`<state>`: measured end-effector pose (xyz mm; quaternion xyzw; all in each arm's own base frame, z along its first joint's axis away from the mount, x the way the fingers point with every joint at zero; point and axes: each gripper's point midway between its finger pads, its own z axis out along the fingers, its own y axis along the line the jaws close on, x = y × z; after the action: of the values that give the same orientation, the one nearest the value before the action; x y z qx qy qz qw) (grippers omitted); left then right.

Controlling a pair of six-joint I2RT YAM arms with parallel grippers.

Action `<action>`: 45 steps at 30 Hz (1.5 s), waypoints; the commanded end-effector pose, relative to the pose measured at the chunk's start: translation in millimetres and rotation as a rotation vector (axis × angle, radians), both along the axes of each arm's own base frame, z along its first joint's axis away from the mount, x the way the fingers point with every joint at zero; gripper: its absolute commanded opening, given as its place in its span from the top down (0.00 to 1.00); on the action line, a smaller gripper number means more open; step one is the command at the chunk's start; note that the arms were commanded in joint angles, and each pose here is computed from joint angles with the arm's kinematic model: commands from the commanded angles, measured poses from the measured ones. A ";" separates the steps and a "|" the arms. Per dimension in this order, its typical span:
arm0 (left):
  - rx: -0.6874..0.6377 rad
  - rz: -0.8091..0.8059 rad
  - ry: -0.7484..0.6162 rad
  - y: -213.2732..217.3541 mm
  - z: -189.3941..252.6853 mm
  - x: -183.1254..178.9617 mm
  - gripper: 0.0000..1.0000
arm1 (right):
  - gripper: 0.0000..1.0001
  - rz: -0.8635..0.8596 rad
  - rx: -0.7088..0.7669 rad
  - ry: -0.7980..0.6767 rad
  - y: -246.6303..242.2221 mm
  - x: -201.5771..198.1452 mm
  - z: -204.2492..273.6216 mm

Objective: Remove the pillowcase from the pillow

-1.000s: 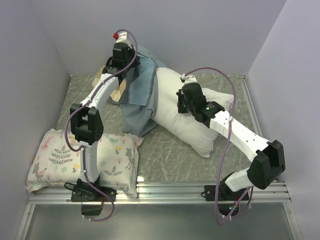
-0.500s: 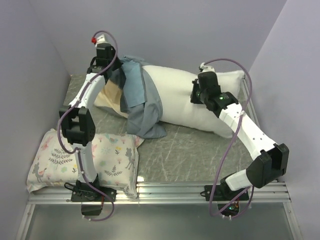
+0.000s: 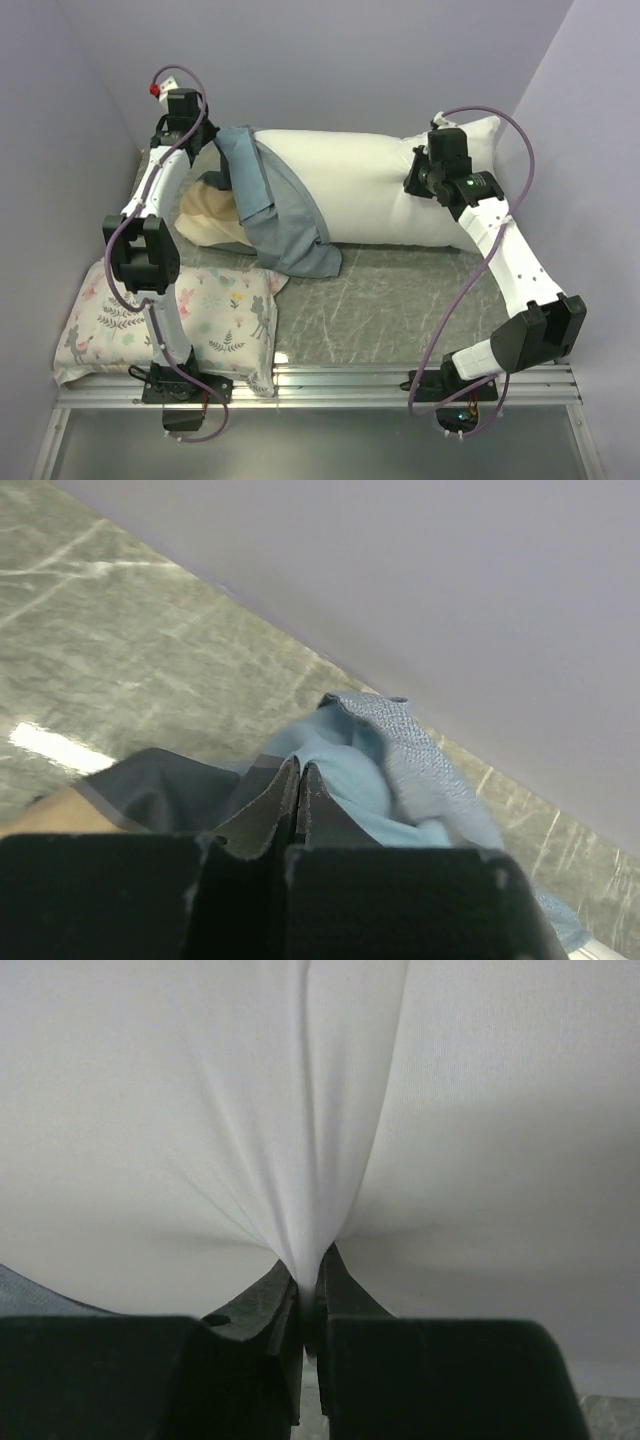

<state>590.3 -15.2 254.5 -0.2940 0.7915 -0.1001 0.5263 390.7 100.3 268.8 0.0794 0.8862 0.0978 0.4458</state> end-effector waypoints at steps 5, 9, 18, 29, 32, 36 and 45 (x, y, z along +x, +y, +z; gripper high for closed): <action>0.028 0.255 -0.176 113.5 72.9 -16.0 1.00 | 1.00 -0.181 0.001 -0.219 -51.0 14.0 84.6; 0.026 0.278 -0.180 131.7 78.4 -21.0 1.00 | 1.00 -0.193 0.022 -0.244 -56.0 14.9 98.0; 0.015 0.286 -0.234 140.5 102.1 -33.8 1.00 | 1.00 -0.152 0.044 -0.247 -50.1 31.4 102.2; -0.087 0.169 -0.219 97.3 75.0 -44.0 1.00 | 1.00 -0.112 0.082 -0.167 -40.9 55.7 51.4; -0.118 0.129 -0.166 71.3 38.8 -47.6 1.00 | 1.00 -0.125 0.087 -0.150 -44.7 62.0 38.7; -0.135 0.060 -0.074 25.5 -3.6 -58.5 0.95 | 0.92 -0.125 0.111 -0.134 -44.2 62.1 33.2; -0.085 -0.020 -0.018 -21.6 -19.1 -110.9 0.04 | 0.36 -0.143 0.128 -0.150 -45.6 46.5 36.4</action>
<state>488.3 -43.9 164.9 -0.3148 0.8256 -0.1269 0.4507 433.3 51.4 258.5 0.1670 0.8734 0.1042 0.4455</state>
